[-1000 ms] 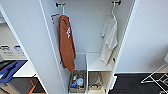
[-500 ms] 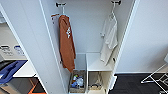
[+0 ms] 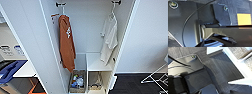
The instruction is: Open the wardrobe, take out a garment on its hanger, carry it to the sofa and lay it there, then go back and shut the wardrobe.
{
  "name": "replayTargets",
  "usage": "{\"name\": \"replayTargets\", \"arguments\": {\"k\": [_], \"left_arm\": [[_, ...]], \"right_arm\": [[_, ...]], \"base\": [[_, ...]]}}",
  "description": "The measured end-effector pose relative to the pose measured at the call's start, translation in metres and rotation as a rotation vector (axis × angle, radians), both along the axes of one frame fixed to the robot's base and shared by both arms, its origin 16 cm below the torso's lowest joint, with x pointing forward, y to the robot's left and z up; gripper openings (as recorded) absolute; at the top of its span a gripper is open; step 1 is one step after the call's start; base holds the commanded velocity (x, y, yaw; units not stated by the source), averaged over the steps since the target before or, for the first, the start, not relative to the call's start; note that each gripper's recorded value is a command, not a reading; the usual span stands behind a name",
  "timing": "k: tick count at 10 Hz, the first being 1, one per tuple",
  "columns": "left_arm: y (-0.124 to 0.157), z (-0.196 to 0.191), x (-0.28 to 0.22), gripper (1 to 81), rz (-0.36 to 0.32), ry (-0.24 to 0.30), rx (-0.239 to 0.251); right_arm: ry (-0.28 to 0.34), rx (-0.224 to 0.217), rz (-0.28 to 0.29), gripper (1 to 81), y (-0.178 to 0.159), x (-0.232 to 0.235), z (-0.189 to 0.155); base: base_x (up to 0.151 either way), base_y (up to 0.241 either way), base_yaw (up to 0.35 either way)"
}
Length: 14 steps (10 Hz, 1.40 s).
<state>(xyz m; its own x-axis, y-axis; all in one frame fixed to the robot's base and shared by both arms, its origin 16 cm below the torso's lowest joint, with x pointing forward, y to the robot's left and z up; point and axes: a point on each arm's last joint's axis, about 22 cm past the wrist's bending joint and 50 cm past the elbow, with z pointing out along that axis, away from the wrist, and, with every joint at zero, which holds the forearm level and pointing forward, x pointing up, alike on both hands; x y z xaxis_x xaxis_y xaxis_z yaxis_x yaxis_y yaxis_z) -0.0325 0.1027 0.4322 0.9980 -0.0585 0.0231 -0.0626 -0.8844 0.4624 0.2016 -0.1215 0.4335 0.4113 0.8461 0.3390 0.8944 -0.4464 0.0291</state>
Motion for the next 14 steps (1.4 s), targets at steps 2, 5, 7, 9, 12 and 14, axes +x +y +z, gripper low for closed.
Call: {"name": "replayTargets", "arguments": {"k": [2, 5, 7, 9, 12, 14], "left_arm": [[0.000, 0.000, 0.000, 81.1, 0.000, 0.000, 0.000], [0.000, 0.000, 0.000, 81.1, 0.000, 0.000, 0.001], [0.000, 0.000, 0.000, 81.1, 0.000, 0.000, 0.000], [0.000, 0.000, 0.003, 81.1, 0.000, -0.003, 0.000], [0.000, 0.000, 0.002, 81.1, 0.000, -0.002, 0.000], [0.000, 0.000, 0.002, 81.1, 0.000, -0.002, 0.001]], "right_arm": [[-0.066, -0.049, 0.088, 81.1, -0.015, 0.031, 0.004], [-0.154, -0.081, 0.179, 81.1, -0.015, 0.077, 0.017], [-0.210, -0.099, 0.205, 81.1, -0.017, 0.116, 0.030], [-0.243, -0.081, 0.216, 81.1, -0.007, 0.137, 0.040], [-0.280, -0.038, 0.229, 81.1, 0.021, 0.162, 0.056], [-0.304, -0.033, 0.233, 81.1, 0.033, 0.182, 0.069]], "base": [[0.000, 0.000, 0.000], [0.000, 0.000, 0.000], [0.000, 0.000, 0.000], [0.000, 0.000, 0.000], [0.000, 0.000, 0.000], [0.000, 0.000, 0.000]]}}
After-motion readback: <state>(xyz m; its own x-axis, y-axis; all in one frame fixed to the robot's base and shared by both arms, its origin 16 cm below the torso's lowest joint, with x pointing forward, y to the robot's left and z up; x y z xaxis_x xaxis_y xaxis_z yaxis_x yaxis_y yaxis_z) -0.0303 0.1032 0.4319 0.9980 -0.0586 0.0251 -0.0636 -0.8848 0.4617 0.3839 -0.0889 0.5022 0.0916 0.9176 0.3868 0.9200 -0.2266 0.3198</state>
